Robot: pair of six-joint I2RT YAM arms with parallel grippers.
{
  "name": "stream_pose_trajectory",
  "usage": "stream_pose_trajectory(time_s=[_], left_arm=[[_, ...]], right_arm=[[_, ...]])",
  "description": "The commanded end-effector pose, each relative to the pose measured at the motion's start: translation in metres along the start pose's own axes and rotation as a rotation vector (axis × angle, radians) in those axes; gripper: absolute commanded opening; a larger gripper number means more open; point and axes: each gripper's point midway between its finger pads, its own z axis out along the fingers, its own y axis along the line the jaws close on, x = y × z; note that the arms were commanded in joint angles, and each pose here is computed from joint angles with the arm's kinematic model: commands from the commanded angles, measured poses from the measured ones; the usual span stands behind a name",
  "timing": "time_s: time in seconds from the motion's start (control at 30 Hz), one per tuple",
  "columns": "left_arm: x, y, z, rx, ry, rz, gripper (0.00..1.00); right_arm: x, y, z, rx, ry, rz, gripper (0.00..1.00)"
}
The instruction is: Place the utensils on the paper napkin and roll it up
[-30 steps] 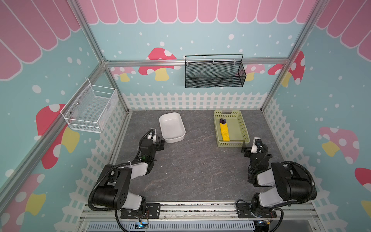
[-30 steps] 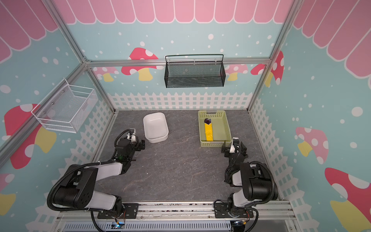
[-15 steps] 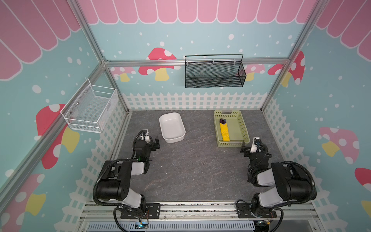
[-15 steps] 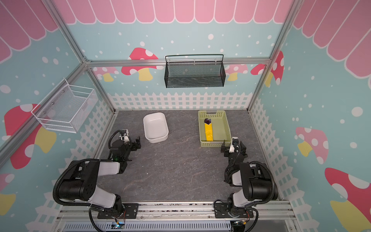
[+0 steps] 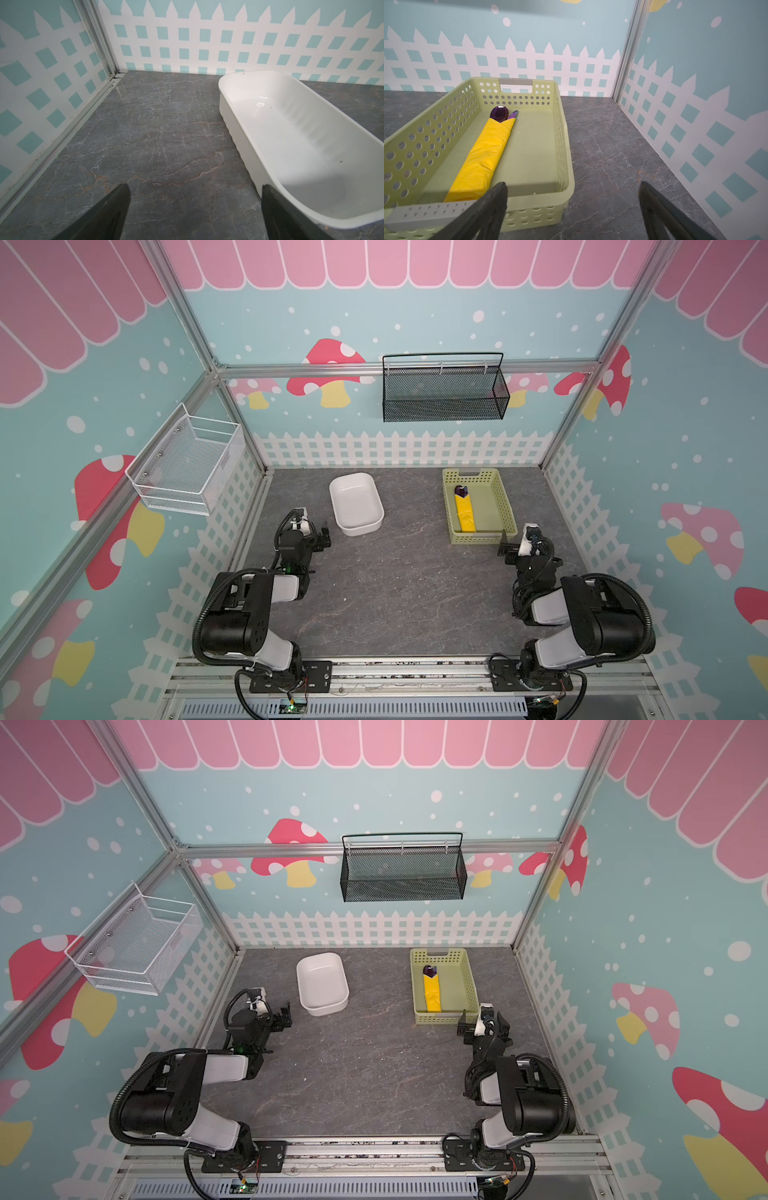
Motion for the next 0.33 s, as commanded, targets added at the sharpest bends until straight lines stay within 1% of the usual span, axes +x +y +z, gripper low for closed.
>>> stream_pose_trajectory(time_s=[0.0,0.07,0.1,0.17,0.2,0.3], left_arm=[[-0.006,-0.003,0.0,0.014,-0.027,-0.009,0.99],[-0.006,-0.003,0.0,0.013,-0.025,-0.009,0.99],[-0.006,-0.002,0.0,0.012,-0.026,-0.009,0.99],[-0.006,-0.003,0.0,0.013,-0.026,-0.009,0.99],[-0.006,-0.003,0.0,0.012,-0.026,-0.009,0.99],[-0.006,-0.003,0.0,0.013,-0.027,-0.009,0.99]], right_arm=[[-0.012,0.002,0.003,0.0,-0.042,-0.015,0.99],[-0.011,0.003,0.004,-0.005,-0.041,-0.017,0.99],[-0.011,0.007,0.005,-0.03,-0.036,-0.028,0.99],[-0.009,0.025,0.013,-0.125,-0.017,-0.076,1.0],[-0.008,0.029,0.016,-0.142,-0.005,-0.082,0.99],[-0.009,0.029,0.014,-0.143,-0.012,-0.083,0.99]])
